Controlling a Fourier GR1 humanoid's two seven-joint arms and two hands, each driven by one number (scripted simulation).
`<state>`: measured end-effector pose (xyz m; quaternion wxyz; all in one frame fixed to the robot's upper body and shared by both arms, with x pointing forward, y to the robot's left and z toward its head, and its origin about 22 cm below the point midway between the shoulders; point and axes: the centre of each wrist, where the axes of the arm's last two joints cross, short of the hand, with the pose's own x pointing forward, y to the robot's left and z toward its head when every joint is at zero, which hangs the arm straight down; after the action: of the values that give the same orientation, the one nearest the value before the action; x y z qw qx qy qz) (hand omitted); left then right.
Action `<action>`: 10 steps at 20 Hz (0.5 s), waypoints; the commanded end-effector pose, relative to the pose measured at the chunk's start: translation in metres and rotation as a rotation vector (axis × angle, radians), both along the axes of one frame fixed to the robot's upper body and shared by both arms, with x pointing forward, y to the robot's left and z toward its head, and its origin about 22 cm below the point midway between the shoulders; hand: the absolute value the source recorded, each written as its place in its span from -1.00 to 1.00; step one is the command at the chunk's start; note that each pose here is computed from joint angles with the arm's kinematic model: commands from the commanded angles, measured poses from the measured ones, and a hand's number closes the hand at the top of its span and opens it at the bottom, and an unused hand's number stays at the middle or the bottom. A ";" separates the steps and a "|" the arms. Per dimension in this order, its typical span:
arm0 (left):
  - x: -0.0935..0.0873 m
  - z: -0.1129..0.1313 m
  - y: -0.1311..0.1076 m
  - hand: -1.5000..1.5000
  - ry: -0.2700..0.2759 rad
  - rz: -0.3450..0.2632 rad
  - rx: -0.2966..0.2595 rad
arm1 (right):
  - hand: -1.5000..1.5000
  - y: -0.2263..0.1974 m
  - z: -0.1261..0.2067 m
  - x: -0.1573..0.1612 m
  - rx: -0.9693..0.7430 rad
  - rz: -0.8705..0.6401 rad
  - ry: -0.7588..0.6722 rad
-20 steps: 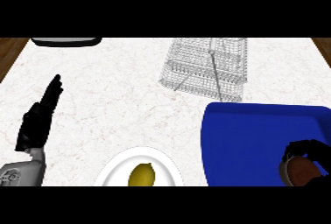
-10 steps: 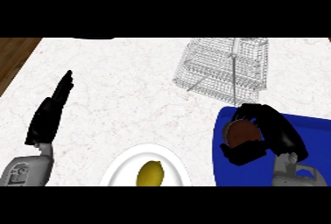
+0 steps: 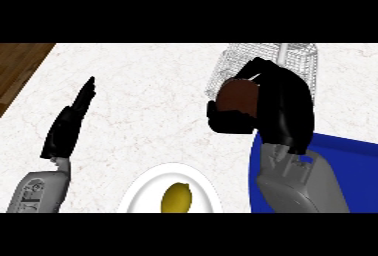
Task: Pick the cupcake from the tray and place it in the tiered basket
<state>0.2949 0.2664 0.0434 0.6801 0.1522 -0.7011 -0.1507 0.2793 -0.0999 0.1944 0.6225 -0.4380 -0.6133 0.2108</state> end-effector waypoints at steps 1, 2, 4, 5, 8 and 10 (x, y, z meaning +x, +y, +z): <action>0.001 0.002 -0.003 0.00 -0.002 -0.011 0.008 | 1.00 0.044 0.031 0.010 -0.020 -0.143 -0.161; 0.006 0.002 -0.001 0.00 -0.006 -0.012 -0.005 | 1.00 0.054 0.035 0.012 -0.039 -0.155 -0.192; 0.007 0.001 -0.006 0.00 -0.004 -0.002 -0.008 | 1.00 0.073 0.048 0.020 -0.104 -0.203 -0.211; 0.007 0.005 -0.003 0.00 -0.004 0.015 0.002 | 1.00 0.079 0.057 0.025 -0.156 -0.242 -0.214; 0.007 0.005 -0.002 0.00 -0.008 0.020 -0.007 | 1.00 0.096 0.074 0.042 -0.175 -0.264 -0.166; 0.003 -0.001 0.003 0.00 -0.008 0.022 -0.009 | 1.00 0.106 0.085 0.051 -0.158 -0.252 -0.153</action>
<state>0.3006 0.2656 0.0467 0.6793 0.1556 -0.7020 -0.1469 0.3198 -0.0203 0.2546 0.5189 -0.5507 -0.6255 0.1901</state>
